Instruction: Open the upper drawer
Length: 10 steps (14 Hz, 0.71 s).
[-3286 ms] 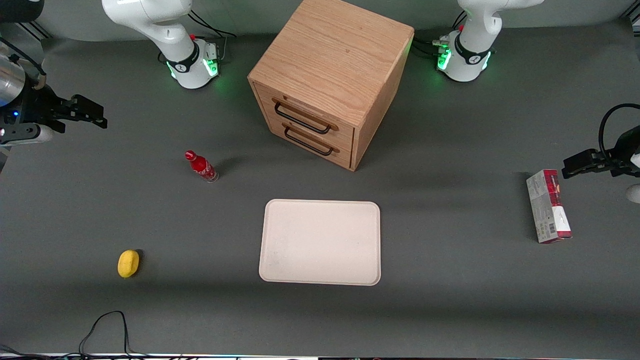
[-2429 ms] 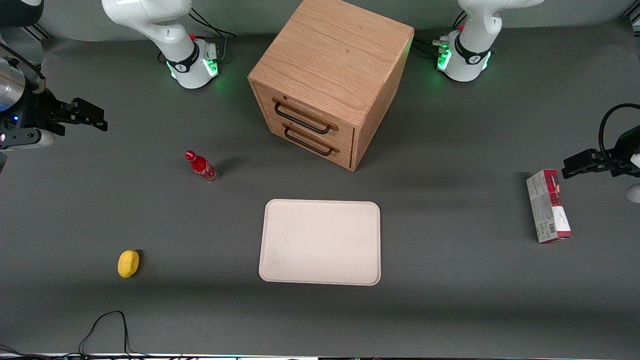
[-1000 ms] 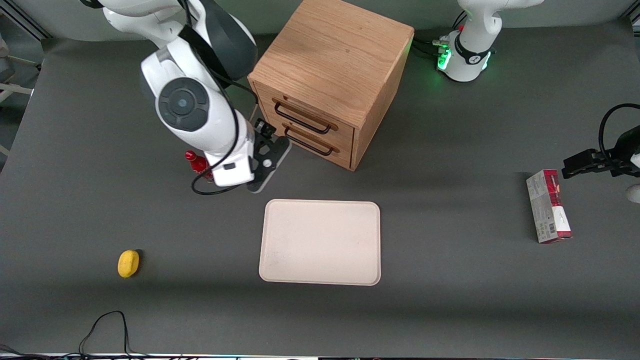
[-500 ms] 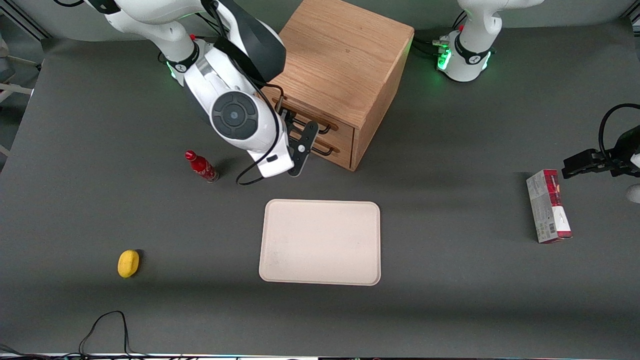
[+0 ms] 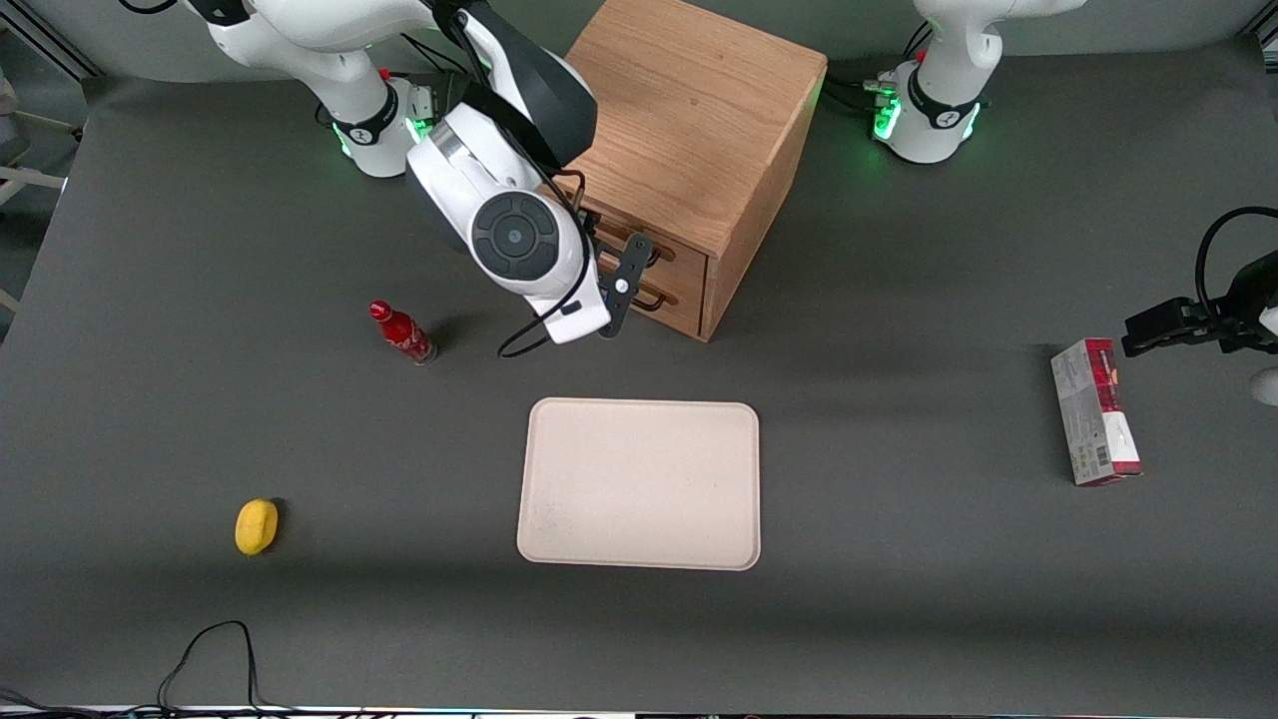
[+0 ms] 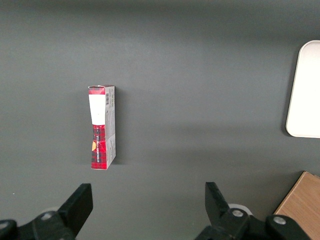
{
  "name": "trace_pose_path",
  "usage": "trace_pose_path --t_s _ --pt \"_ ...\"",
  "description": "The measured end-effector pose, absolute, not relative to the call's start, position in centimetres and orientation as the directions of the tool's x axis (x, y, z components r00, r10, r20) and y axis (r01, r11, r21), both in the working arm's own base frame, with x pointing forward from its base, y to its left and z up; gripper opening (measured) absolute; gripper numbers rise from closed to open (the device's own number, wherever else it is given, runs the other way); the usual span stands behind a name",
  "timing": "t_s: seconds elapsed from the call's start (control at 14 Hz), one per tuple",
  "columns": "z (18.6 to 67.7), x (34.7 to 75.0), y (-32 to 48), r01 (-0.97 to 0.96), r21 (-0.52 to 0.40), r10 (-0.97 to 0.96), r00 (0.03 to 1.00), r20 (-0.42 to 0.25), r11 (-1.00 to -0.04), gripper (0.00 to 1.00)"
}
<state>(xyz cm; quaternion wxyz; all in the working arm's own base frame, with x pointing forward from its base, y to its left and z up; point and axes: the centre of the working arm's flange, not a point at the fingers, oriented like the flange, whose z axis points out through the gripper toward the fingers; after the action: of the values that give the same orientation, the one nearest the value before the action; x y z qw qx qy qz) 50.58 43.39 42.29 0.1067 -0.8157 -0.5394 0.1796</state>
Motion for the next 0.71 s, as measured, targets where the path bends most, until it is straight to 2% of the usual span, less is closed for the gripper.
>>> trace_pose_path --t_s 0.29,0.71 --pt "41.4 49.9 43.9 0.841 -0.375 0.92 0.345 -0.185 -0.391 1.0" --pt "39.9 49.8 44.3 0.838 -0.377 0.919 0.361 -0.159 -0.395 1.0"
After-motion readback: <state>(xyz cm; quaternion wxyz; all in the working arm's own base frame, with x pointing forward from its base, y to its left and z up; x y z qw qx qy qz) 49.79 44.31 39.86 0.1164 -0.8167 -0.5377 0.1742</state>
